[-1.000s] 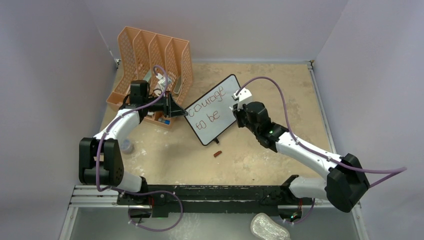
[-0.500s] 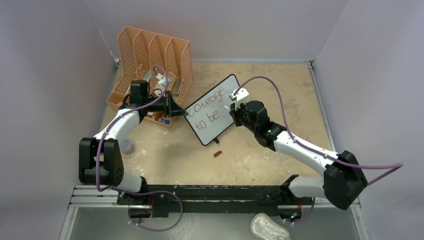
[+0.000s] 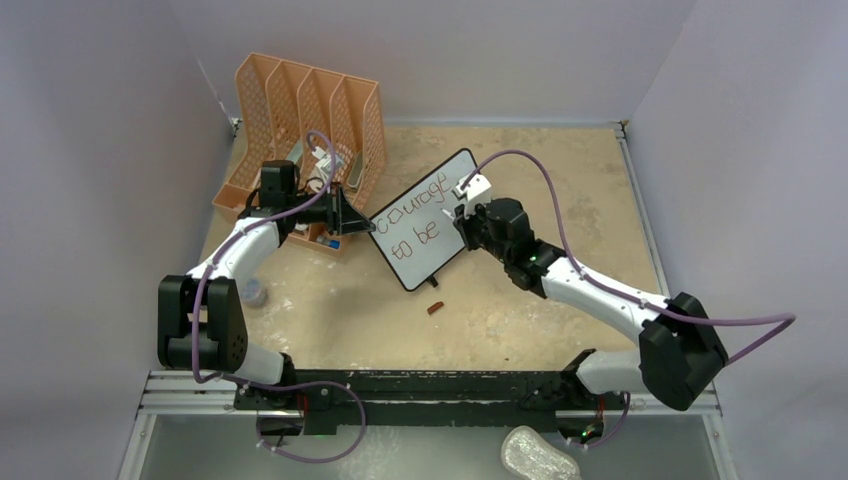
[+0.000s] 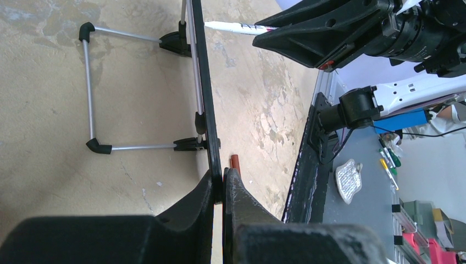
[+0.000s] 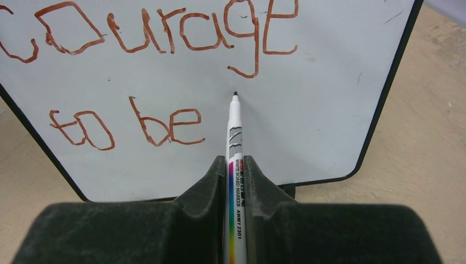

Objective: Write a sentence on the whiteboard

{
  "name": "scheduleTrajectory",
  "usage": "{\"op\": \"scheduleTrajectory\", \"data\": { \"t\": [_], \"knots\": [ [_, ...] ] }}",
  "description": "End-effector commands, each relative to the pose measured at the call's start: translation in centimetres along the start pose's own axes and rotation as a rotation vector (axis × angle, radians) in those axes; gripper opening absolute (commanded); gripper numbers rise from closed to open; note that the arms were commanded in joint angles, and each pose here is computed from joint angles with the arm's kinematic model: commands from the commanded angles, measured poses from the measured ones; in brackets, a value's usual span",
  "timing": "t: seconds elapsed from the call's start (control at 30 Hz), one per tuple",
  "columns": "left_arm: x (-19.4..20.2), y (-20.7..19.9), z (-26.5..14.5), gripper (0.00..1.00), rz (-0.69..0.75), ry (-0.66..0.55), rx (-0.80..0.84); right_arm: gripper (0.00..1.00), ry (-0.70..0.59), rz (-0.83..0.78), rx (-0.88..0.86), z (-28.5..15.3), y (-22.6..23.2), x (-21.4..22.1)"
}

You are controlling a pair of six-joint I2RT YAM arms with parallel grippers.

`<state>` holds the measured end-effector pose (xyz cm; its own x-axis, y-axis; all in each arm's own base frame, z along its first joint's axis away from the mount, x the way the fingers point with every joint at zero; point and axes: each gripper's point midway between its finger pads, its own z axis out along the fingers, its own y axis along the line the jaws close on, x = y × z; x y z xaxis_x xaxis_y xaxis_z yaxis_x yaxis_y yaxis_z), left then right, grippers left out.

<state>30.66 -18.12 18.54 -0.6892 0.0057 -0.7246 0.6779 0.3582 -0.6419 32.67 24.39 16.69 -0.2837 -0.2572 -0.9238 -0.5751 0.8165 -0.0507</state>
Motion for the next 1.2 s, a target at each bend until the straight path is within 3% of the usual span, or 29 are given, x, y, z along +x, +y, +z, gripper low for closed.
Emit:
{"op": "scheduleTrajectory", "data": {
  "t": [0.0,1.17],
  "knots": [
    [0.3,1.0,0.4,0.0,0.019,0.018,-0.032,0.0,-0.123,-0.014,-0.01,0.3,-0.1,-4.5],
    [0.5,1.2,0.4,0.0,0.013,0.022,-0.033,0.0,0.097,0.008,0.002,-0.1,-0.2,2.9]
  ]
}}
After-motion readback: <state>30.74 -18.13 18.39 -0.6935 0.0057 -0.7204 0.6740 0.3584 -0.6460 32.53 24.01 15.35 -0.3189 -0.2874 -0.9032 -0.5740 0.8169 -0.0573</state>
